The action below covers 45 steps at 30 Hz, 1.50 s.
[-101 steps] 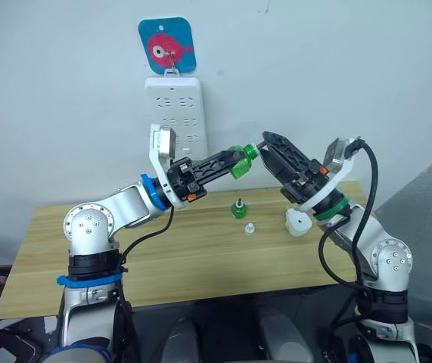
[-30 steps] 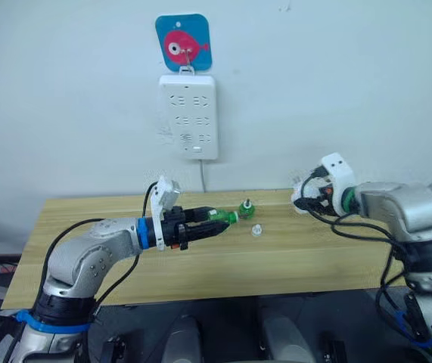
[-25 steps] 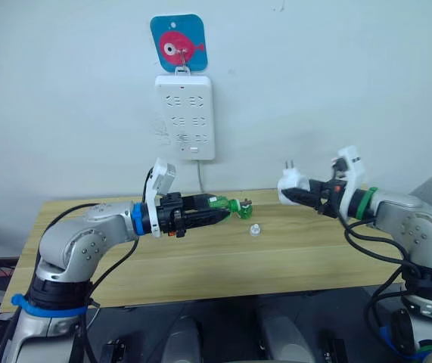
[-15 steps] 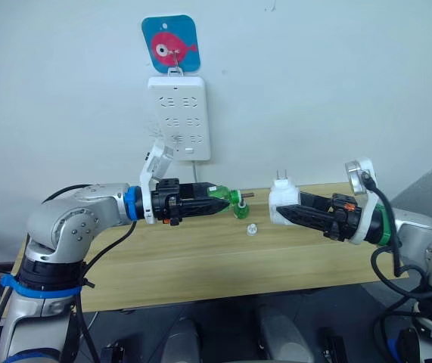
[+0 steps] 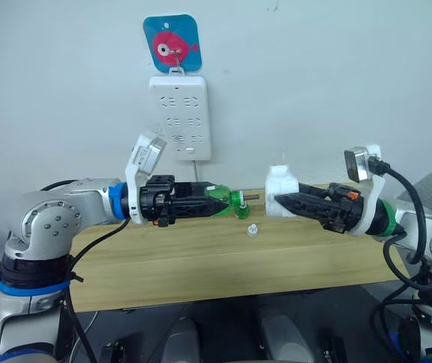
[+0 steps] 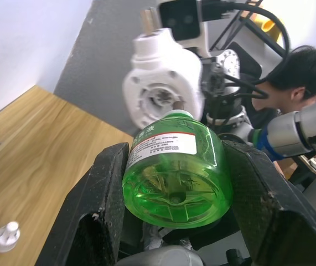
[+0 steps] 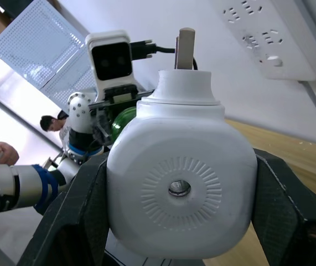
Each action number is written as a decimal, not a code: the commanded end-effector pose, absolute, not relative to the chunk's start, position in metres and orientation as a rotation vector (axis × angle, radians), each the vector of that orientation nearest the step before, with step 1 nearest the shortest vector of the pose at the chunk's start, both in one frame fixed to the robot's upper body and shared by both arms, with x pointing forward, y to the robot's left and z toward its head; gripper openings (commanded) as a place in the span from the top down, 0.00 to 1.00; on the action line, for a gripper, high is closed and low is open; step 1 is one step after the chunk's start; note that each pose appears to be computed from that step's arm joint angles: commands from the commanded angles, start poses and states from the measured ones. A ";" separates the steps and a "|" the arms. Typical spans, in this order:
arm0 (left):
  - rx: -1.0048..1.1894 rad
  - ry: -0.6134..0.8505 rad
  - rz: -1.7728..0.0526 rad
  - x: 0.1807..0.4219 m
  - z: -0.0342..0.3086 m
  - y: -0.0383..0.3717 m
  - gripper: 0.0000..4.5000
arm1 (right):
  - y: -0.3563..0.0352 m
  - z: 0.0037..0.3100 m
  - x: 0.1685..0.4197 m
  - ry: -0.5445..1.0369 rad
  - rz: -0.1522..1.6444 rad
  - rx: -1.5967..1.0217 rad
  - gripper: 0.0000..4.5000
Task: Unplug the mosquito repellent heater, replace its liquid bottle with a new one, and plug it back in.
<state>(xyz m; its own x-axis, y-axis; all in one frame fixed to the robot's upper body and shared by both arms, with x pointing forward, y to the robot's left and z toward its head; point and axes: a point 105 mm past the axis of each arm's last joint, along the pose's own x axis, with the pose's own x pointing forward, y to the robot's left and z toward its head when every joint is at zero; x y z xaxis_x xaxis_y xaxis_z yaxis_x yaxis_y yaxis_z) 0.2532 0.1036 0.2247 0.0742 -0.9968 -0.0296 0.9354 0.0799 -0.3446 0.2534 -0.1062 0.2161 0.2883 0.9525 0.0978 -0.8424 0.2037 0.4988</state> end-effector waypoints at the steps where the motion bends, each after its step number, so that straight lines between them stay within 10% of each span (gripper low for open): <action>1: -0.244 0.253 -1.490 0.247 0.231 0.104 0.48 | -0.102 0.232 0.248 0.199 1.327 0.534 0.34; 45: -0.262 0.240 -1.546 0.251 0.233 0.093 0.48 | -0.093 0.231 0.236 0.251 1.378 0.534 0.34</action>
<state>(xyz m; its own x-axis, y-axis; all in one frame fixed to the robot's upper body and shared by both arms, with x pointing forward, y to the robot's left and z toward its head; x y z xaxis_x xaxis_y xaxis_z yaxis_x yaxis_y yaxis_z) 0.2527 0.0941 0.2243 0.0300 -0.9995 -0.0096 0.9333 0.0314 -0.3577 0.2450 -0.0963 0.2228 0.2318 0.9667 0.1083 -0.8362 0.1411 0.5299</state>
